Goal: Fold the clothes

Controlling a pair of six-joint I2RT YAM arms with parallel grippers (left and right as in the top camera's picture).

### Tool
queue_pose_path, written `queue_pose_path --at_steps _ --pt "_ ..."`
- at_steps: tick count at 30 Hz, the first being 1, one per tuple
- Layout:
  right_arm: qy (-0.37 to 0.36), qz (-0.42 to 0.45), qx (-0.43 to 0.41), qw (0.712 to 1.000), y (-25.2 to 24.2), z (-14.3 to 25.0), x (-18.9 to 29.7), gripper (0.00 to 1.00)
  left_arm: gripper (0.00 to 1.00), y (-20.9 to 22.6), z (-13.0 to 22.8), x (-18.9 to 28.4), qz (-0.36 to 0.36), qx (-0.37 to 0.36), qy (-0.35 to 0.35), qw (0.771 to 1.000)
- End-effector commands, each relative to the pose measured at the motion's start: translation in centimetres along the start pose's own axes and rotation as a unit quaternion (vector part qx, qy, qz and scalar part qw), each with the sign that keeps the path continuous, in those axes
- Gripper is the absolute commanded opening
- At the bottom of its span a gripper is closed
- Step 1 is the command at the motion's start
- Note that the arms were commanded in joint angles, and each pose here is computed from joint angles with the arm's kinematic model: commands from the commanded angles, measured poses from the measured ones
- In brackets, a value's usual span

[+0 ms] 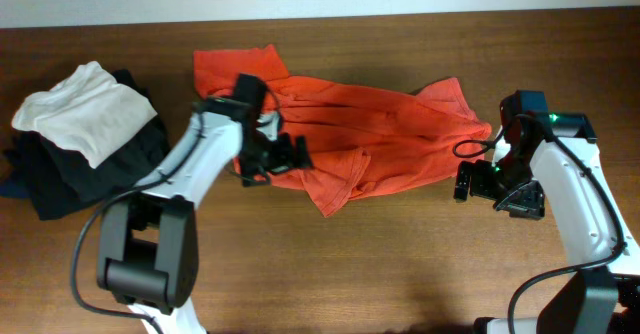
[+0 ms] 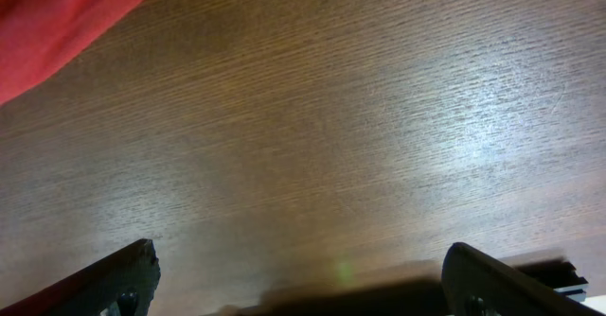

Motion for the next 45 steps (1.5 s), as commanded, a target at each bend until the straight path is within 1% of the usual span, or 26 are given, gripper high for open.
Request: queue_pose_path --at_steps 1,3,5,6,7,10,12,15,18,20,21,23,24,27,31,34,35,37,40,43,45 --pt "-0.010 0.004 -0.004 1.000 -0.3 -0.2 0.4 0.99 0.99 -0.7 0.4 -2.9 -0.021 0.035 0.011 0.999" --pt "-0.008 0.005 -0.004 1.000 -0.3 -0.2 0.4 0.98 0.97 -1.2 0.2 -4.3 -0.024 0.021 0.010 0.999" --pt "-0.008 0.005 -0.004 1.000 -0.3 -0.2 0.4 0.99 0.89 -1.2 -0.2 -5.1 -0.030 0.013 0.001 0.999" --pt "-0.008 0.005 -0.004 1.000 -0.3 -0.2 0.4 0.99 0.83 -1.1 -0.4 -5.4 -0.033 0.012 -0.003 0.999" --pt "-0.008 0.005 -0.004 1.000 -0.3 -0.2 0.4 0.99 0.81 -1.1 -0.7 -5.5 -0.032 0.010 -0.008 0.999" --pt "-0.008 0.005 -0.004 1.000 -0.3 -0.2 0.4 0.99 0.72 -1.2 -1.1 -5.6 -0.028 0.006 -0.018 0.999" --pt "-0.008 0.005 -0.004 1.000 -0.3 -0.2 0.4 0.99 0.63 -1.2 -1.2 -5.6 -0.027 0.005 -0.021 0.999" --pt "-0.008 0.005 -0.004 1.000 -0.3 -0.2 0.4 0.99 0.61 -1.2 -1.2 -5.6 -0.027 0.005 -0.021 0.999" --pt "-0.008 0.005 -0.004 1.000 -0.3 -0.2 0.4 0.99 0.55 -1.3 -1.3 -5.6 -0.024 0.004 -0.023 0.999" --pt "-0.008 0.005 -0.004 1.000 -0.3 -0.2 0.4 0.99 0.47 -1.4 -1.4 -5.6 -0.023 0.002 -0.027 0.999" --pt "-0.008 0.005 -0.004 1.000 -0.3 -0.2 0.4 0.99 0.45 -1.4 -1.5 -5.6 -0.022 0.002 -0.028 0.999" --pt "-0.009 0.005 -0.004 1.000 -0.3 -0.2 0.4 0.99 0.36 -1.4 -1.5 -5.6 -0.022 0.001 -0.030 0.999" --pt "-0.009 0.005 -0.004 1.000 -0.3 -0.2 0.4 0.99 0.29 -1.4 -1.5 -5.6 -0.022 0.001 -0.030 0.999" --pt "-0.010 0.004 -0.004 1.000 -0.3 -0.2 0.4 0.99 0.01 -1.3 -1.6 -5.6 -0.022 0.002 -0.031 0.999" --pt "-0.011 0.004 -0.005 1.000 -0.3 -0.3 0.4 0.99 0.01 -1.1 -1.6 -5.0 -0.023 -0.004 -0.031 0.999" --pt "-0.022 -0.001 -0.011 1.000 -0.3 -0.8 0.4 0.99 0.00 -0.5 -1.2 -2.0 -0.031 -0.023 -0.021 0.999" --pt "-0.030 -0.005 -0.017 0.999 -0.5 -1.2 0.4 0.99 0.01 0.4 -0.5 0.3 -0.044 -0.017 -0.018 0.999" --pt "-0.043 -0.013 -0.032 0.998 -0.9 -1.9 0.4 0.99 0.00 2.5 1.1 3.8 -0.078 0.022 -0.010 0.997" --pt "-0.064 -0.027 -0.053 0.996 -1.6 -3.0 0.5 0.99 0.00 5.3 3.9 8.1 -0.124 0.052 0.014 0.991" --pt "-0.084 -0.042 -0.059 0.994 -1.6 -4.0 0.6 0.99 0.01 7.6 6.4 10.7 -0.177 0.087 0.039 0.980" --pt "-0.076 -0.058 -0.057 0.994 -1.2 -4.1 0.4 0.99 0.01 8.3 7.1 11.3 -0.193 0.086 0.057 0.976"
Point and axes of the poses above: each gripper's point midway between its finger pads, its own x axis back along the fingers, its own y axis along the line the jaws close on, z = x × y, the point moved 7 cm from there along x, back along the fingers, and after that the axes turned 10 degrees about -x, right-handed, at the moved point
